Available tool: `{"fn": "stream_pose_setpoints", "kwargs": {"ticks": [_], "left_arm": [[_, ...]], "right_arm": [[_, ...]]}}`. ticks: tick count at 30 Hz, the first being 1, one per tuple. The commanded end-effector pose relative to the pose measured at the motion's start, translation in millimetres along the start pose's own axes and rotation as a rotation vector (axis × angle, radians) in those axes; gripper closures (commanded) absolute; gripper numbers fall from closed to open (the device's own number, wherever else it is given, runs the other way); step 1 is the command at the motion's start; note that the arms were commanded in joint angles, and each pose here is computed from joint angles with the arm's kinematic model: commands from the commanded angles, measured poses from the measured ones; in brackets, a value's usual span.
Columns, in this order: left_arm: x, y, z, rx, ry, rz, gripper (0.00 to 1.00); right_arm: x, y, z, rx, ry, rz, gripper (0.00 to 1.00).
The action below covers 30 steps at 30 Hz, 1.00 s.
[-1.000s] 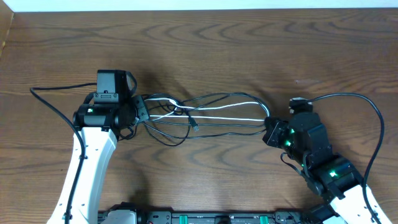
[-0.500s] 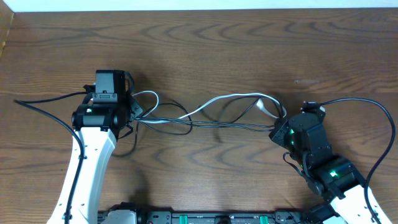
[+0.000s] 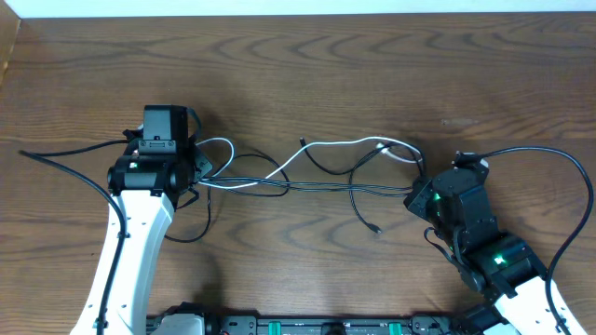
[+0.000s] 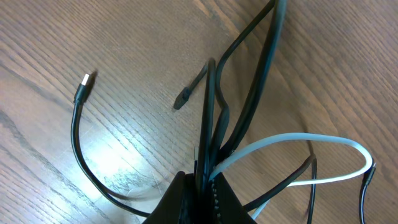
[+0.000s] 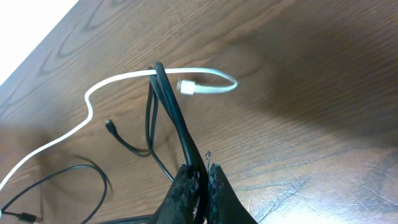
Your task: Untangle cables
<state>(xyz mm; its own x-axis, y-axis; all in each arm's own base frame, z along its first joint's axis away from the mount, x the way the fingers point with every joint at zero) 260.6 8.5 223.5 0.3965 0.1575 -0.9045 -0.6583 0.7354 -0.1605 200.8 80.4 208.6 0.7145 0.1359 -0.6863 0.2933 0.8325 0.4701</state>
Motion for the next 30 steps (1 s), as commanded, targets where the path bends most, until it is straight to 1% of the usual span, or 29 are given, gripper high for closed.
{"fn": "stream_pose_setpoints", "kwargs": {"ticks": [1, 6, 8, 11, 13, 15, 16, 19, 23, 26, 28, 30], "left_arm": [[-2, 6, 9, -0.026, -0.056, 0.048, 0.93], [-2, 5, 10, -0.029, -0.063, 0.042, 0.92], [-2, 4, 11, -0.031, -0.072, 0.034, 0.92], [-3, -3, 19, -0.037, -0.122, -0.013, 0.92], [-5, -12, 29, -0.001, -0.186, -0.073, 0.93], [-11, -26, 43, 0.086, -0.271, -0.167, 0.93], [-15, -34, 49, 0.131, -0.318, -0.214, 0.93], [-34, -48, 70, 0.211, -0.477, -0.292, 0.93], [-62, -58, 90, 0.209, -0.659, -0.382, 0.93], [-68, -60, 93, 0.2, -0.692, -0.403, 0.93], [-64, -59, 91, 0.206, -0.669, -0.389, 0.92], [-53, -56, 85, 0.222, -0.606, -0.349, 0.92]], "right_arm": [[-5, -6, 12, 0.026, -0.104, -0.063, 0.99], [-6, -9, 16, 0.026, -0.152, -0.103, 0.99], [-7, -11, 19, 0.027, -0.187, -0.129, 0.99], [-9, -12, 27, 0.04, -0.271, -0.16, 0.99], [-10, -10, 36, 0.064, -0.34, -0.158, 0.99], [-13, -8, 48, 0.087, -0.426, -0.151, 0.99], [-16, -6, 56, 0.082, -0.487, -0.148, 0.99], [-25, 2, 76, 0.025, -0.61, -0.122, 0.99], [-40, 11, 99, -0.031, -0.752, -0.077, 0.99], [-42, 11, 104, -0.05, -0.776, -0.079, 0.99], [-39, 9, 101, -0.064, -0.75, -0.094, 0.99], [-33, 5, 96, -0.091, -0.699, -0.122, 0.99]]}}
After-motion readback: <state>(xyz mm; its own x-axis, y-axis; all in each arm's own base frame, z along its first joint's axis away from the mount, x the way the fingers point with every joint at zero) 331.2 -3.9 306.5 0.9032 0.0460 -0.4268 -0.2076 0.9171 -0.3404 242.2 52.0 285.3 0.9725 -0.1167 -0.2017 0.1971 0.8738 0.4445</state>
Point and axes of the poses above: each gripper's point midway between its finger pads, its own x axis out along the fingers, its own y axis along the line the jaws close on, z = x × y, the point moved 9 cm from there along -x, back along the fingers, and after that the axes turned 3 degrees about -x, right-handed, at the moved point
